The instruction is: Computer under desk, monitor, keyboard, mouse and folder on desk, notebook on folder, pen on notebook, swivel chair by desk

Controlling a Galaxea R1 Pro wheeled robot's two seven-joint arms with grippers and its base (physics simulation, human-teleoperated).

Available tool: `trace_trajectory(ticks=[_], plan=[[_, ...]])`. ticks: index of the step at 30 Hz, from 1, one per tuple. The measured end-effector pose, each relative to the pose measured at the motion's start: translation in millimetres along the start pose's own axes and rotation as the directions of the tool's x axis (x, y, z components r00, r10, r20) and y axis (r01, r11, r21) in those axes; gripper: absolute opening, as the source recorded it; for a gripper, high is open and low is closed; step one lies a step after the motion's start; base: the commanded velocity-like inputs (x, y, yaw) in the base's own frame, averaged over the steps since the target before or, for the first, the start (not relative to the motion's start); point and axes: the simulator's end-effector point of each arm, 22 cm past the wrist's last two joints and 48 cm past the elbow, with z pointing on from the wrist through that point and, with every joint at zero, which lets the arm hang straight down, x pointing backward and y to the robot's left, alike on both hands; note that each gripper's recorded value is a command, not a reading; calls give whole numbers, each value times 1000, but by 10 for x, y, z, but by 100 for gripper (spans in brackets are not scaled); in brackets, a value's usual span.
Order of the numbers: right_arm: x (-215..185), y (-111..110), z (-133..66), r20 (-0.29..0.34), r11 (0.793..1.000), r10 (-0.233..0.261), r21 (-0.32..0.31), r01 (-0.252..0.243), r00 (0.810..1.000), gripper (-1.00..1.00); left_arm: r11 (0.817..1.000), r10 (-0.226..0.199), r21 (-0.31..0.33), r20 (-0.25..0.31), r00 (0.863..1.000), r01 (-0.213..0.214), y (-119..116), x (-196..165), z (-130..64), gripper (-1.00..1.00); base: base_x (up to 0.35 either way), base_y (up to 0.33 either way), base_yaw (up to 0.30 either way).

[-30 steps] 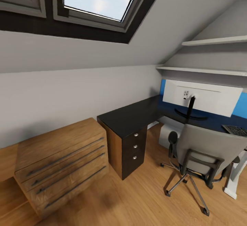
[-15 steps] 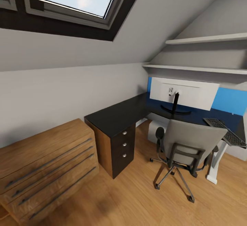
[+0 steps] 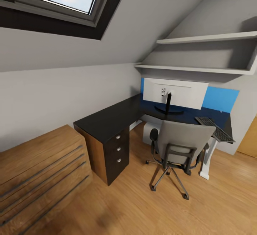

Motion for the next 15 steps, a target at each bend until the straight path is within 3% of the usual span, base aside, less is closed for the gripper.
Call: trace_trajectory(ticks=[15], plan=[[65,-11,-3,-15,1000,-2,1,2,1000,100,1000,2,-4,-16,1000,-2,18,59,-8,100,0,0,-241]])
